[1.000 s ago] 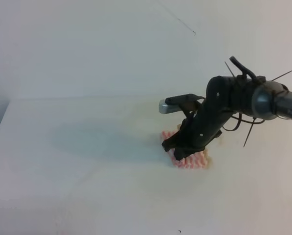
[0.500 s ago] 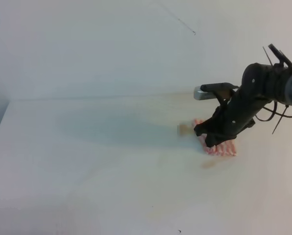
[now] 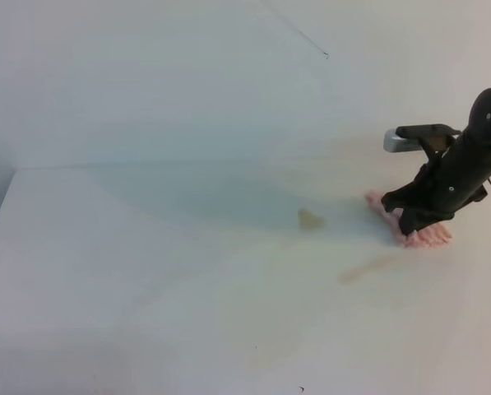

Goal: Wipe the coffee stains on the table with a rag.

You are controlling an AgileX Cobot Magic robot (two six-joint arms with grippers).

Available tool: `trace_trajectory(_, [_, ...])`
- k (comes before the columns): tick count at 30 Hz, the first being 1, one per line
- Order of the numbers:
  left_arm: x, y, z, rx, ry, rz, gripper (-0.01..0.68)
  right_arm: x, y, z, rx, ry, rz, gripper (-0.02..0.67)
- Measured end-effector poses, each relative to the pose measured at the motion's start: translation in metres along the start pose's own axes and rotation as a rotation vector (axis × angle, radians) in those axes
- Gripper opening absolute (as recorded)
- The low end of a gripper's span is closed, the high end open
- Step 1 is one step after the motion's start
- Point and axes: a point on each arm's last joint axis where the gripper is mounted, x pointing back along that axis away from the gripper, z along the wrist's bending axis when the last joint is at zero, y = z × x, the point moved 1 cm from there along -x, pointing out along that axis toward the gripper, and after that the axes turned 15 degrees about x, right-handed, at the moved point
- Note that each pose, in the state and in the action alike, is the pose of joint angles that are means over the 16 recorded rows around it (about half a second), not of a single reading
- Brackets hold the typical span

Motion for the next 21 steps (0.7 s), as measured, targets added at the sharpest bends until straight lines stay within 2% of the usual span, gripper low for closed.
trace_trajectory(5, [0.000, 0.000, 0.000, 0.000, 0.000, 0.000, 0.001, -0.004, -0.006, -0.001, 0.014, 0.017, 0.042, 0.017])
trace_trajectory(9, [0.000, 0.000, 0.000, 0.000, 0.000, 0.000, 0.001, -0.008, -0.008, 0.008, 0.040, 0.047, 0.078, 0.017])
trace_trajectory(13, [0.000, 0.000, 0.000, 0.000, 0.000, 0.000, 0.000, -0.012, -0.005, 0.028, 0.079, 0.088, 0.100, 0.017])
trace_trajectory(21, [0.000, 0.000, 0.000, 0.000, 0.000, 0.000, 0.000, -0.019, 0.008, 0.083, 0.170, 0.155, 0.076, 0.017])
